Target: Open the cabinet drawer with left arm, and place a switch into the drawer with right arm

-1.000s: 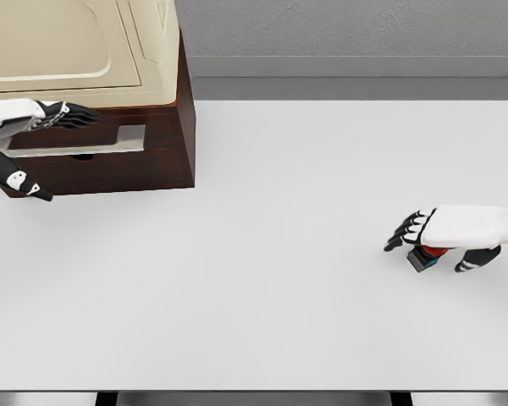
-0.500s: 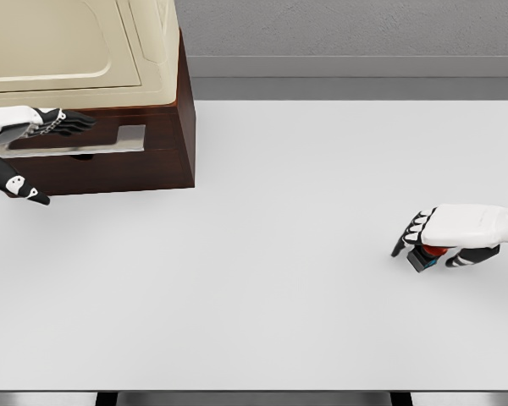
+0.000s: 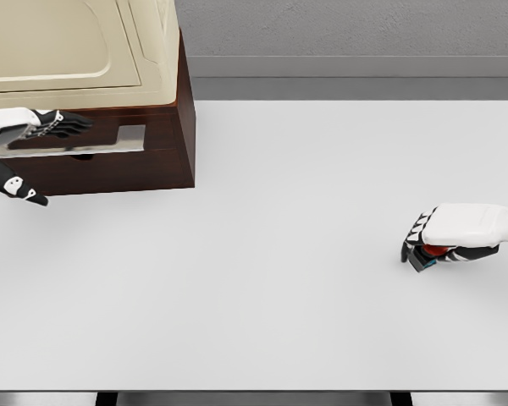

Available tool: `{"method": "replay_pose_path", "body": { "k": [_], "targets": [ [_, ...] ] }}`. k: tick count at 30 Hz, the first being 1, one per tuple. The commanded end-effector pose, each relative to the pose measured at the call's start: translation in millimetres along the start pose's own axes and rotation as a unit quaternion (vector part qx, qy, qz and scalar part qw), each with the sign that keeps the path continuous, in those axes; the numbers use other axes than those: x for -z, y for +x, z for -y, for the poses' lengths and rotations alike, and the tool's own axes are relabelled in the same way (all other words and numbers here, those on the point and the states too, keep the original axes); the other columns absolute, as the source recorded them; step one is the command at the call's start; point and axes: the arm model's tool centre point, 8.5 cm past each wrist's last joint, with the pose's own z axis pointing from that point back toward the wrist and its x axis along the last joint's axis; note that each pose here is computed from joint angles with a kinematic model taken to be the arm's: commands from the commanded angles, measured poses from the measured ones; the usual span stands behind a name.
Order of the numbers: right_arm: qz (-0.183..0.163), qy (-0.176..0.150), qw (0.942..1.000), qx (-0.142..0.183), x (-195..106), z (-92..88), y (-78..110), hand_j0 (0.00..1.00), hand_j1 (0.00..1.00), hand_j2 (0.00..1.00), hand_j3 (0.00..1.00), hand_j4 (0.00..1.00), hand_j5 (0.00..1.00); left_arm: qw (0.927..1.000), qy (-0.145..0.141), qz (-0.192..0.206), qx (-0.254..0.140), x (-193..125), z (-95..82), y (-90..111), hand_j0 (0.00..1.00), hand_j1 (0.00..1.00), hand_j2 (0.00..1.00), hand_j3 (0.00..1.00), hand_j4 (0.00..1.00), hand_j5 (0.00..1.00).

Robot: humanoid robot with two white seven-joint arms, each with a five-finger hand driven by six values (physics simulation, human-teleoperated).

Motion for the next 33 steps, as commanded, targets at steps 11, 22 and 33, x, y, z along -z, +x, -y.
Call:
{"method": "replay_pose_path", "body": {
  "k": [11,22,33],
  "targets": [
    [-0.001,-0.006,1.0,0.0,-1,4.0,-0.3,0.53,0.53,0.53,0.53,0.53,0.53,1.0,-0.001,0.0,-0.008,0,2.9,-4,1.0,1.0,1.0,1.0,1.0,1.0],
    [-0.001,-0.016,0.9999,-0.004,-2,12.6,-1.3,0.53,0.53,0.53,0.53,0.53,0.53,0.9998,0.001,0.001,-0.02,-3,8.7,-9,1.0,1.0,1.0,1.0,1.0,1.0],
    [0.001,-0.022,0.9997,-0.009,-1,18.2,-1.0,0.53,0.53,0.53,0.53,0.53,0.53,0.9995,-0.016,-0.001,-0.029,-2,22.4,-12,1.0,1.0,1.0,1.0,1.0,1.0]
  ]
}}
